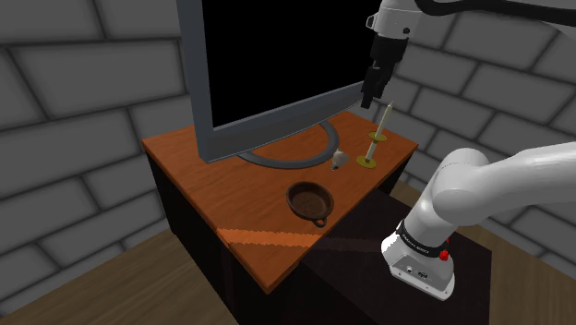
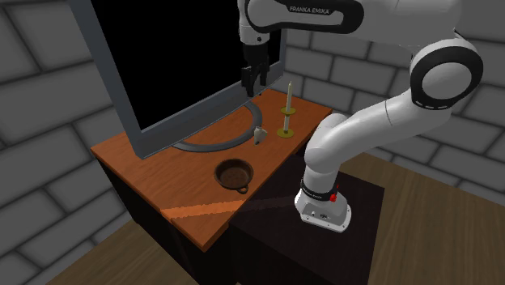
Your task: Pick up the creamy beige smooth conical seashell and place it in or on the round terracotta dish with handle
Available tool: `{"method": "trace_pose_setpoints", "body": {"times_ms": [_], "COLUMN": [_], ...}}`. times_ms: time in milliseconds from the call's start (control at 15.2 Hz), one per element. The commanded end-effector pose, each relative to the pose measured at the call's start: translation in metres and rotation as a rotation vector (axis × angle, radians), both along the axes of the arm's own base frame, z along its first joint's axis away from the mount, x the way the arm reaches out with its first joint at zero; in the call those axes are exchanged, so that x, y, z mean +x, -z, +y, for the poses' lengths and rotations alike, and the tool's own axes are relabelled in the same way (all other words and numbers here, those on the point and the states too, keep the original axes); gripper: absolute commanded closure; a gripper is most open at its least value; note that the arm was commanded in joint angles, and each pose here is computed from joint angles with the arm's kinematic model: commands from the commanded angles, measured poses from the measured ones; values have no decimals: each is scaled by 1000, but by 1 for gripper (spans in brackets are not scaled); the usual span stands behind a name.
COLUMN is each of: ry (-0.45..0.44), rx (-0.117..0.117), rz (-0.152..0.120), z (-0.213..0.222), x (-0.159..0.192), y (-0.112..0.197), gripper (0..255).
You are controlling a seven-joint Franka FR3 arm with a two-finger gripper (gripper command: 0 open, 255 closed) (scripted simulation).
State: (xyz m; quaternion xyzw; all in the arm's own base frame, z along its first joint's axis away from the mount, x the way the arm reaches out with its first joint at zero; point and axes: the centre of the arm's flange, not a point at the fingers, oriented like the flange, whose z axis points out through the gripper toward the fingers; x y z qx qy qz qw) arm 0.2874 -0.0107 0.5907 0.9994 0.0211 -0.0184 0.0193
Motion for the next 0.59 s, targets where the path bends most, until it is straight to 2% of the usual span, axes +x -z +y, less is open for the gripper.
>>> {"method": "trace_pose_setpoints", "body": {"times_ms": [0,528], "ry": [0,-65], "rx": [0,67], "rz": [0,-29], "z": [0,-79], "x": [0,7], "y": [0,79], "gripper": [0,0]}}
